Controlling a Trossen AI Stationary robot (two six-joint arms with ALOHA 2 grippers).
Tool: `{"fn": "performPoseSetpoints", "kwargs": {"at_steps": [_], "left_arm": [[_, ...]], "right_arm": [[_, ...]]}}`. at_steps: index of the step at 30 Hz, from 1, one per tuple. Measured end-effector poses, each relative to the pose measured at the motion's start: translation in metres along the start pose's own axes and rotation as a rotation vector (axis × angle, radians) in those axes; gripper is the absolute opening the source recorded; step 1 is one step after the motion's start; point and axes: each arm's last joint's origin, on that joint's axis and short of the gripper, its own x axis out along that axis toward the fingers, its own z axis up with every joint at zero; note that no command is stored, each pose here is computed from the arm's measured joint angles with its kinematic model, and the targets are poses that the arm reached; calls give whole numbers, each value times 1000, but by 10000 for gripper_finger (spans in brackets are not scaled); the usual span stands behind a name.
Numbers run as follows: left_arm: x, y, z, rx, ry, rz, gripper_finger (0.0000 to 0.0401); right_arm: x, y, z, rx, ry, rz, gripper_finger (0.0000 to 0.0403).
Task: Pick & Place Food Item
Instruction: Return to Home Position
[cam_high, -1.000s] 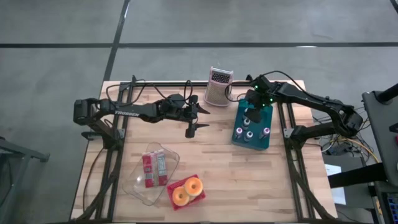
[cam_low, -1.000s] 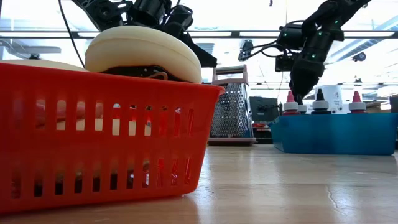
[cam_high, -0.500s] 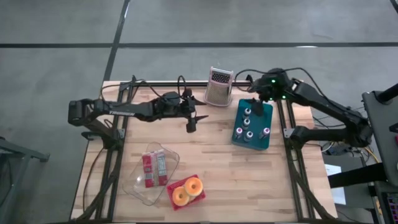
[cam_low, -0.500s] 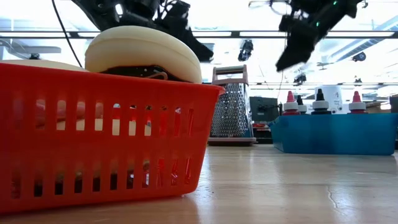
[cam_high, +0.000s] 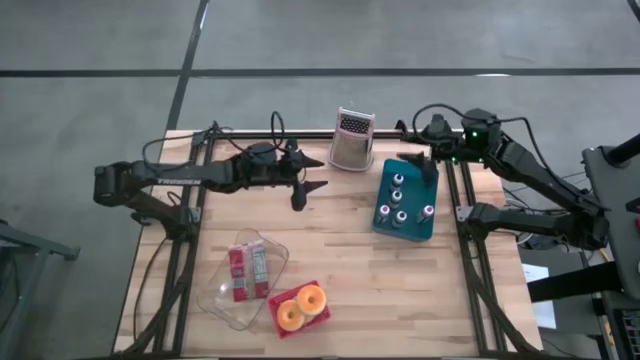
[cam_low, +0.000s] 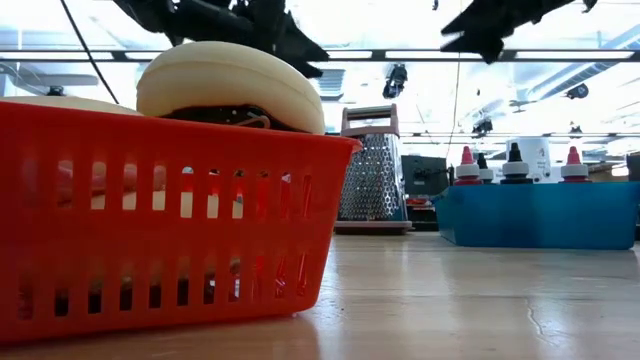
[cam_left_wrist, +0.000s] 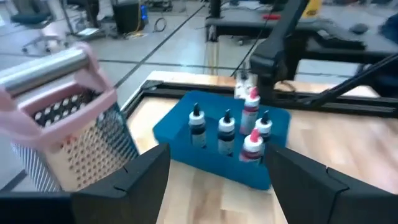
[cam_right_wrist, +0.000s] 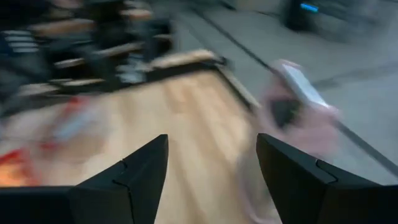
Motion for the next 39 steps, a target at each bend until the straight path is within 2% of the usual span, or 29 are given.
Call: {"fn": "performPoseSetpoints", "kwargs": {"at_steps": [4,7,9,14,19,27,32,39], "left_arm": [[-20,-4,11,14,-11,-97,261],[-45,-8,16,34,-61,-202,261],[-65,-11,14,52,-115,-236,261],[-113,-14,-13,33,-248,-227,261],[-145,-17,-42,-14,-325,-225,261],[-167,-20,-67,-53,-262,-258,261],[-173,-24,-73,-55,-227,-283,261],[-176,-29,-81,-49,-203,-329,261]], "right_arm": [[0,8,3,-42,-77,199,244],[-4,14,2,-88,-145,224,248],[-10,19,1,-124,-199,226,249],[-29,27,-9,-162,-259,201,251],[-44,33,-26,-162,-292,227,246],[-63,34,-61,-165,-348,180,249],[-69,34,-86,-146,-328,182,254],[-77,35,-114,-141,-383,188,254]]}}
